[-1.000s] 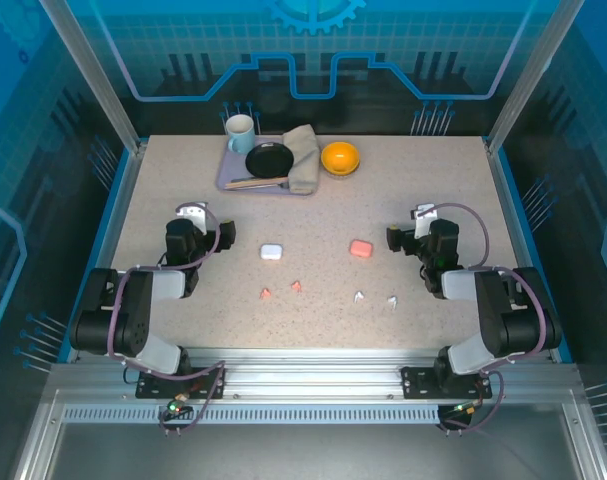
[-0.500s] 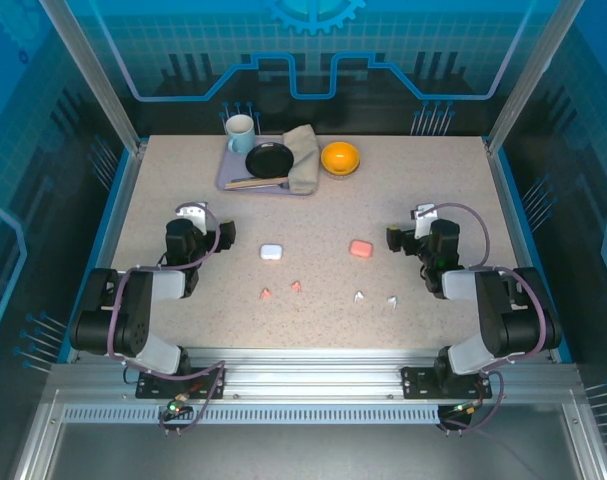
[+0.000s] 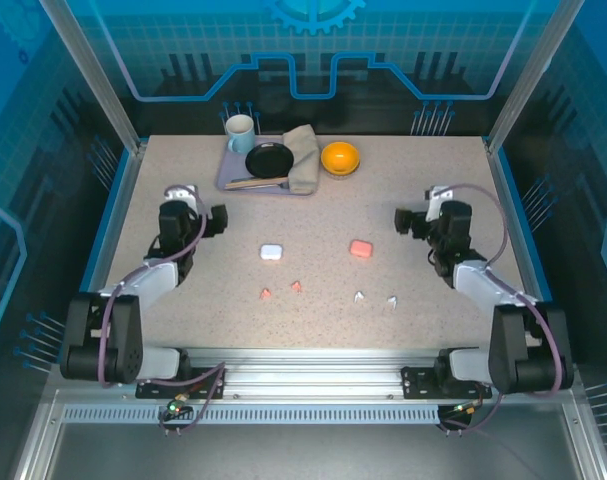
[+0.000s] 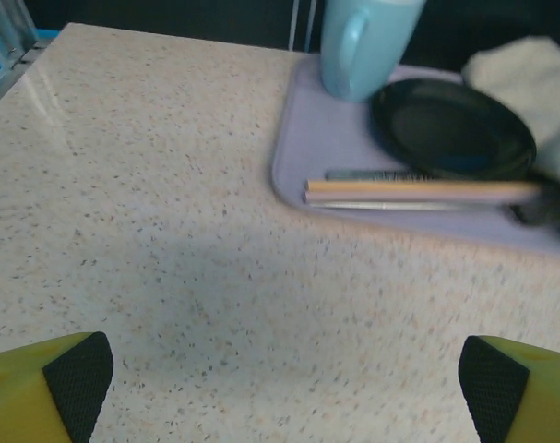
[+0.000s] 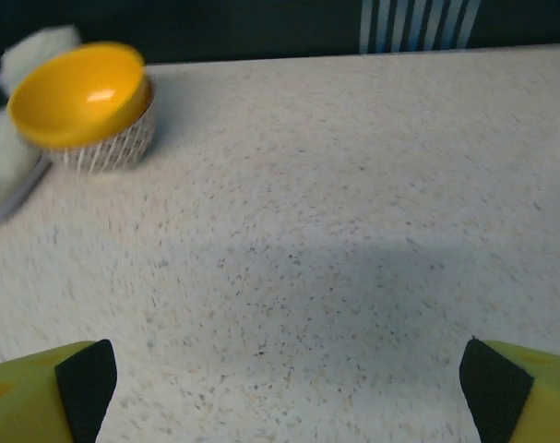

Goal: Insert wireless bluetooth earbuds into charging case

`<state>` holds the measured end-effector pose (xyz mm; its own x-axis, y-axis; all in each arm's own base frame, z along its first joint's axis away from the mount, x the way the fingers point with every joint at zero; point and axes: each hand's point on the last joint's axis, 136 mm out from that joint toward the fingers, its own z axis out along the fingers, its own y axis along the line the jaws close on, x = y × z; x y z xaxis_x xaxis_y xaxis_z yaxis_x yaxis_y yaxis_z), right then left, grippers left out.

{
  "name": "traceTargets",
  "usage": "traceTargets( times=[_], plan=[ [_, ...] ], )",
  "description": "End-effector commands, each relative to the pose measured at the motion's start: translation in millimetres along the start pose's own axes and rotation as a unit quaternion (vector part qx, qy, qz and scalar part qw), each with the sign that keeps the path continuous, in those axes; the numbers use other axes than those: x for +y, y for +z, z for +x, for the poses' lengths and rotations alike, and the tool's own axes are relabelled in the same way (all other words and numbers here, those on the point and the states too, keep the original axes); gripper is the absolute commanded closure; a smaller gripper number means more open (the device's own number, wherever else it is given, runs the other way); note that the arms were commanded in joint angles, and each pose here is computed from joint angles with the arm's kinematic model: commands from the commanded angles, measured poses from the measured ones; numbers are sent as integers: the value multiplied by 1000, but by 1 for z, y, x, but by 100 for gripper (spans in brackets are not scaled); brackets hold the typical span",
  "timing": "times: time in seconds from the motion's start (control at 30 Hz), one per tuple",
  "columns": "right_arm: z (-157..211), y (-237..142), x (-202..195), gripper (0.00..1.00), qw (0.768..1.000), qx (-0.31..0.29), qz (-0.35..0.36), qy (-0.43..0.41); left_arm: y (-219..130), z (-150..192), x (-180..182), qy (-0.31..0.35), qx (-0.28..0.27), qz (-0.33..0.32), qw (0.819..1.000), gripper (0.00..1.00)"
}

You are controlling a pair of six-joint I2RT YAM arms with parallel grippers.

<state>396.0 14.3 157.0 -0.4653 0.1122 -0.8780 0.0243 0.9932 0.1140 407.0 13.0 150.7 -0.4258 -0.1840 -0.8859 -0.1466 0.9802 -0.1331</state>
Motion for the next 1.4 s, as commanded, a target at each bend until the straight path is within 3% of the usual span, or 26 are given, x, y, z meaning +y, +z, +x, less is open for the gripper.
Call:
traceTargets(
  times=[0.0, 0.1, 0.17, 0.27, 0.43, 0.83, 1.37],
  plan=[
    [21, -21, -35, 0, 977, 116, 102, 144, -12, 0, 7, -78, 77, -44, 993, 1],
    [19, -20, -10, 0, 972, 184, 46, 137, -19, 5, -3, -143, 149, -44, 977, 1],
    [22, -25, 7, 5, 967, 218, 17, 132, -22, 9, -15, -172, 178, -29, 968, 1],
    [31, -37, 31, 14, 951, 279, 12, 134, -28, 18, -39, -217, 208, 10, 954, 1],
    [57, -44, 68, 15, 926, 352, 25, 134, -41, 31, -84, -252, 243, 51, 935, 1],
    [99, -42, 99, 14, 903, 398, 95, 129, -48, 57, -152, -321, 315, 92, 888, 1],
    [112, 1, 122, 13, 880, 435, 153, 112, -47, 52, -180, -314, 355, 150, 868, 1]
  ],
)
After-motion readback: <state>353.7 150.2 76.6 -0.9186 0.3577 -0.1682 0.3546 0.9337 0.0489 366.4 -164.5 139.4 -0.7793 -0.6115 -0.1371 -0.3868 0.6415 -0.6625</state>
